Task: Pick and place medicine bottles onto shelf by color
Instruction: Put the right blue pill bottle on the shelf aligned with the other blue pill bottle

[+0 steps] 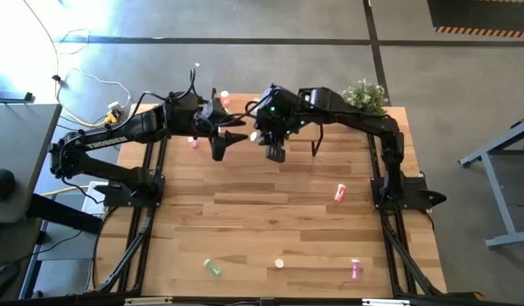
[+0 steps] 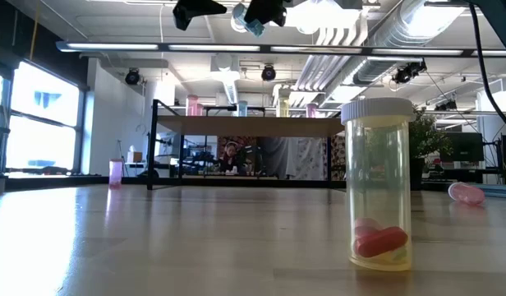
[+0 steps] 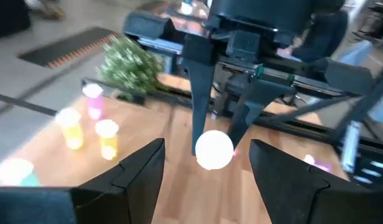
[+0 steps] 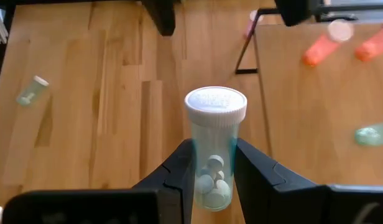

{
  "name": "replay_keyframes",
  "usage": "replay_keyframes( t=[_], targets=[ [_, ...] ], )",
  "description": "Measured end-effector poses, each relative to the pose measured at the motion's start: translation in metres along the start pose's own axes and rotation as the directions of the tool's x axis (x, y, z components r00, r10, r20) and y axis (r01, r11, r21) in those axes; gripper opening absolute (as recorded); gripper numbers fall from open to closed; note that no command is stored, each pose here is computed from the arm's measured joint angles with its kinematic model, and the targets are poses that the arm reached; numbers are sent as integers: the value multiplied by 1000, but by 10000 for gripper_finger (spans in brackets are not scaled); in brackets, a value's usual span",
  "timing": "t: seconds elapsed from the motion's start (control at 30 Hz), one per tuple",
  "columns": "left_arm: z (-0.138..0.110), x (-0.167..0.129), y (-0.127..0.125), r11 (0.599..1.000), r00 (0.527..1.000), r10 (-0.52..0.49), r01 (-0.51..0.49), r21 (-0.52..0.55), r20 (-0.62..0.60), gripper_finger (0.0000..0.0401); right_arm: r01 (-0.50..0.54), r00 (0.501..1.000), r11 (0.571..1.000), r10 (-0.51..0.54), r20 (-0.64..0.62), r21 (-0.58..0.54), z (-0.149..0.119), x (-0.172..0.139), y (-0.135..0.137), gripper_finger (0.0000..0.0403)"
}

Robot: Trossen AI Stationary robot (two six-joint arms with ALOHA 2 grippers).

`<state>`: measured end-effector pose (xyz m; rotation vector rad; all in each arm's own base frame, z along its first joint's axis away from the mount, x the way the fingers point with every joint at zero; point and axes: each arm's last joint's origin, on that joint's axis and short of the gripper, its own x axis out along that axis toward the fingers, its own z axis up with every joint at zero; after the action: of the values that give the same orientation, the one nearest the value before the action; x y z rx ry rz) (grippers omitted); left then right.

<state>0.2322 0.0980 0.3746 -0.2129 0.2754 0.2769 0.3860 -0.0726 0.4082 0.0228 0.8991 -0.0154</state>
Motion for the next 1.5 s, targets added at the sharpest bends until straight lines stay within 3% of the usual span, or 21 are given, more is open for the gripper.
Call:
replay_keyframes(
  t=[0.27, 0.77, 1.5],
  targets=[
    [-6, 7, -1, 993, 994, -88, 82, -89, -62, 223, -28, 999, 999, 29, -24, 30, 2, 14, 16, 78],
    [-22, 17, -6, 984, 968, -150, 127, -123, -201, 223, -46, 999, 999, 46, -13, 28, 5, 20, 28, 78],
    [-27, 35, -10, 983, 963, -169, 151, -102, -209, 215, -57, 998, 998, 58, -14, 24, 6, 25, 30, 78]
  ],
)
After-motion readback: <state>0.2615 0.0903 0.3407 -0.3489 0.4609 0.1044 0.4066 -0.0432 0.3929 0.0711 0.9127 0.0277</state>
